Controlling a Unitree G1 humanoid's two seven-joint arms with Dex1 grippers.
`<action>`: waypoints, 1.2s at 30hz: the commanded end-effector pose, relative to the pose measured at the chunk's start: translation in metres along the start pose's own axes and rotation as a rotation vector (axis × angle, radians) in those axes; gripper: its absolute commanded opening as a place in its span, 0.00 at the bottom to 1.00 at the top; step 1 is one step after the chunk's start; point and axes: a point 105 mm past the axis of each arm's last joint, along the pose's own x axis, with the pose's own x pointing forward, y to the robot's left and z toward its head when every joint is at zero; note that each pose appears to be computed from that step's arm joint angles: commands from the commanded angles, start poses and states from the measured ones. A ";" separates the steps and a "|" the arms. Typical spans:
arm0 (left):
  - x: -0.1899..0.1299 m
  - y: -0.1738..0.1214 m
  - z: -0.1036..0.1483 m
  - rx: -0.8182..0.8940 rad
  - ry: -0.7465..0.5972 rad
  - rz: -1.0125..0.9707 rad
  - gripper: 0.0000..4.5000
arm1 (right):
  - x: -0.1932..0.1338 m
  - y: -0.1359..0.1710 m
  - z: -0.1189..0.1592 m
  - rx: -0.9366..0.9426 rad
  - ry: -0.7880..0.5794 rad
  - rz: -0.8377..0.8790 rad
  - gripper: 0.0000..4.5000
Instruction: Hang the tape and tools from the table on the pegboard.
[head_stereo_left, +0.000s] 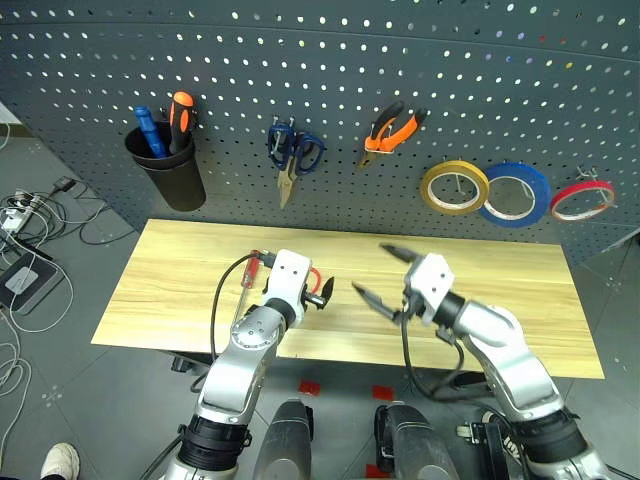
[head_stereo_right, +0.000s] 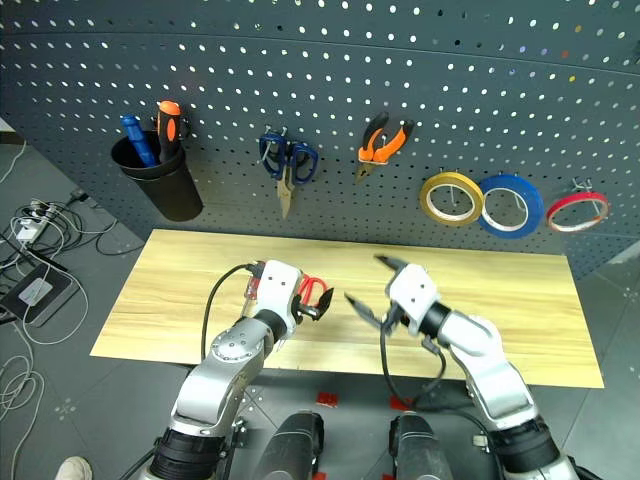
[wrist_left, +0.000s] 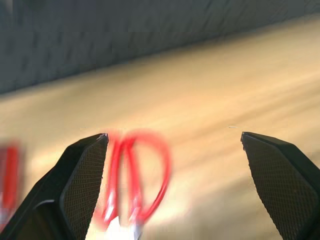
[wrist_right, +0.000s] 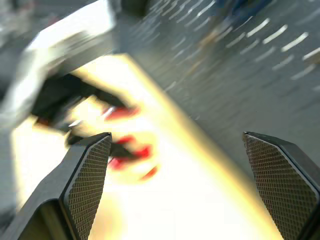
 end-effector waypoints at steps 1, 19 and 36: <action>-0.005 0.010 -0.013 0.008 0.068 0.055 1.00 | -0.004 0.016 0.008 -0.033 -0.032 0.113 0.99; 0.002 0.019 -0.052 -0.029 0.234 -0.056 0.96 | 0.003 0.012 0.013 0.039 -0.035 0.065 1.00; 0.007 0.028 -0.040 -0.021 0.208 -0.024 0.25 | 0.012 0.001 0.017 0.018 -0.055 0.045 1.00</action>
